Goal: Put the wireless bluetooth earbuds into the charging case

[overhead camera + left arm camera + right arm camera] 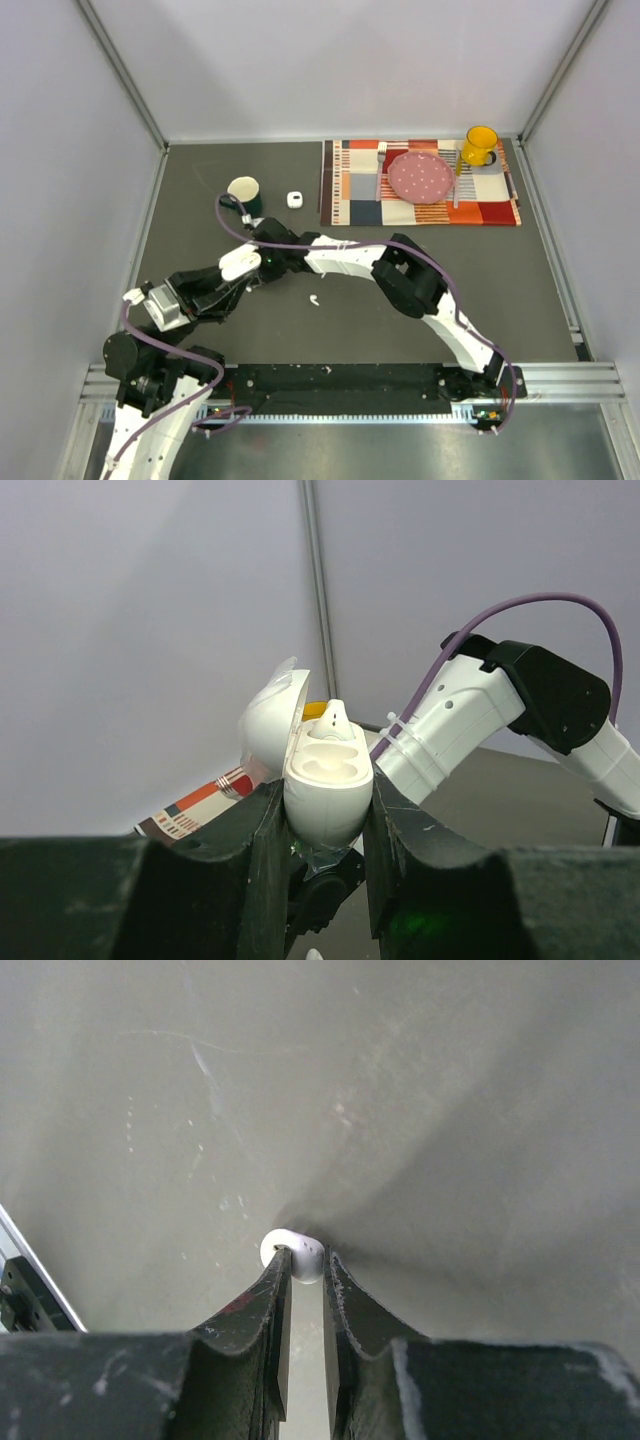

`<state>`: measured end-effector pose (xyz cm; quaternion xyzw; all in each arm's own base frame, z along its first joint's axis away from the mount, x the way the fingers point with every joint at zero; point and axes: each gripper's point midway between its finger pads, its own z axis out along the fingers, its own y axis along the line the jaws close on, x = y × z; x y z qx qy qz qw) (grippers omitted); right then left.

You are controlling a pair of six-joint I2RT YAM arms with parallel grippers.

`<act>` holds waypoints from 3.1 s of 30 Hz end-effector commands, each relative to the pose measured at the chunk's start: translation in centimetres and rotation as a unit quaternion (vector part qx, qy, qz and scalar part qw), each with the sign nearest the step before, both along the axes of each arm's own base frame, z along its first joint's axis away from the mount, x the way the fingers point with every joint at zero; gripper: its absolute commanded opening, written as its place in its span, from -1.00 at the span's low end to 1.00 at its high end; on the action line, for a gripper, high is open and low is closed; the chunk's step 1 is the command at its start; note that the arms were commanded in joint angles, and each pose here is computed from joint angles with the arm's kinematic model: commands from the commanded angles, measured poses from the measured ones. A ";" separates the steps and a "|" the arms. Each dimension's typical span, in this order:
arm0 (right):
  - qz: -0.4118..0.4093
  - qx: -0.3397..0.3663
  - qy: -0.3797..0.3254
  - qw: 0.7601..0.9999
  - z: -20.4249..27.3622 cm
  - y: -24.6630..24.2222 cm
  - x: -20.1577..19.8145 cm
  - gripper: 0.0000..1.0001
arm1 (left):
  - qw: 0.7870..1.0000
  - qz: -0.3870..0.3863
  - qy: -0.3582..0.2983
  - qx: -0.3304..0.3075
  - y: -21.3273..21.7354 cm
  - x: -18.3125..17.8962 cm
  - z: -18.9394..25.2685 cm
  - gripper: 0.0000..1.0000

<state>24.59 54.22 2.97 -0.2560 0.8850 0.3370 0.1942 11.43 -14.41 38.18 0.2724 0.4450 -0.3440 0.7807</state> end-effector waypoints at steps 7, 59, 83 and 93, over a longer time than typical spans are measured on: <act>-0.123 0.045 -0.018 0.991 6.2 -8.4 4.0 -0.85 | 1.000 0.010 -0.021 -0.010 0.5 -0.6 1.3 -1.00; -0.402 0.006 -0.020 0.915 4.7 -33.9 0.0 -0.10 | 0.999 -0.028 0.029 -0.012 -1.3 1.8 -1.0 -1.00; -0.236 -0.018 -0.023 0.971 1.4 -32.5 0.8 -0.41 | 0.997 -0.052 0.048 -0.015 -2.0 2.1 -1.5 -1.00; -0.213 -0.044 -0.016 0.976 -0.6 -32.9 0.1 -0.49 | 0.997 -0.054 0.050 -0.014 -2.1 2.1 -1.6 -1.00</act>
